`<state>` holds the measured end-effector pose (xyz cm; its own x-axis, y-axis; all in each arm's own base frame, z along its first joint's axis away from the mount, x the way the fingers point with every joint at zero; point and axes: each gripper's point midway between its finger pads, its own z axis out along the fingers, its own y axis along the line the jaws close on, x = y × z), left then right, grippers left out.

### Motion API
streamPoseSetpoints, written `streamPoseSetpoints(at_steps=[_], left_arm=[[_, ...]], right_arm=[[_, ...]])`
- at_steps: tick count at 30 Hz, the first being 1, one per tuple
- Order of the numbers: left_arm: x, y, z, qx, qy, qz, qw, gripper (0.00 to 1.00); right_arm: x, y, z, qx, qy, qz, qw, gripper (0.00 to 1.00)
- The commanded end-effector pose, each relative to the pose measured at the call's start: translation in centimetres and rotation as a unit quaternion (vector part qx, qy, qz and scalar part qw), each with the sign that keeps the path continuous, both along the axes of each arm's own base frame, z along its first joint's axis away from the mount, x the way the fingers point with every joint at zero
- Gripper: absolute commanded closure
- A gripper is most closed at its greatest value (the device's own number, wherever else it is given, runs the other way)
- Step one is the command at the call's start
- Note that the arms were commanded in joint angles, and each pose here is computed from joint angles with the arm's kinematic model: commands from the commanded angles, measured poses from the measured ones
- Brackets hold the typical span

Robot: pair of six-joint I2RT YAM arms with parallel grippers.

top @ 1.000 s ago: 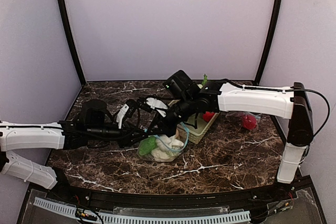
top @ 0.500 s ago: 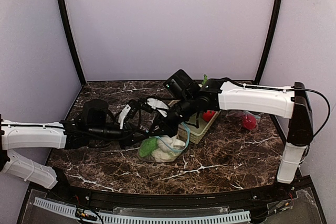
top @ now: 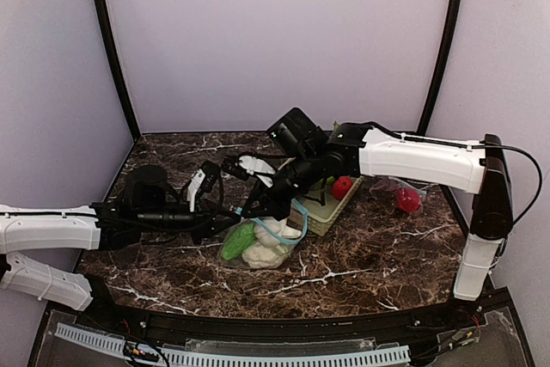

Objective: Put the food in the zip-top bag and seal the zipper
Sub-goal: Zip the zipper on the zipper food storage bag.

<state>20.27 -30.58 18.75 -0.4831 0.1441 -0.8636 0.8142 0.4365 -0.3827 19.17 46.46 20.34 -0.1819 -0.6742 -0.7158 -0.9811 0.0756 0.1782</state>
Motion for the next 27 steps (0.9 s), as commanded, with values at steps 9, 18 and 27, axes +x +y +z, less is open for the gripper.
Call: streamPoseSetpoints(at_steps=[9,18,27], left_arm=[[0.6,1.0,1.4,-0.024,-0.022,0.034,0.999,0.99],[0.0,0.6,1.5,-0.028,-0.005,0.014,0.999,0.96],[-1.7,-2.0,3.5,-0.059,0.03,-0.077,0.995,0.61]], right_arm=[[0.3,-3.3,-0.4,-0.04,0.007,-0.026,0.999,1.0],[-0.8,-3.0,0.9,-0.011,0.029,-0.013,0.999,1.0],[-1.7,-2.2,2.0,0.016,0.047,0.005,0.999,1.0]])
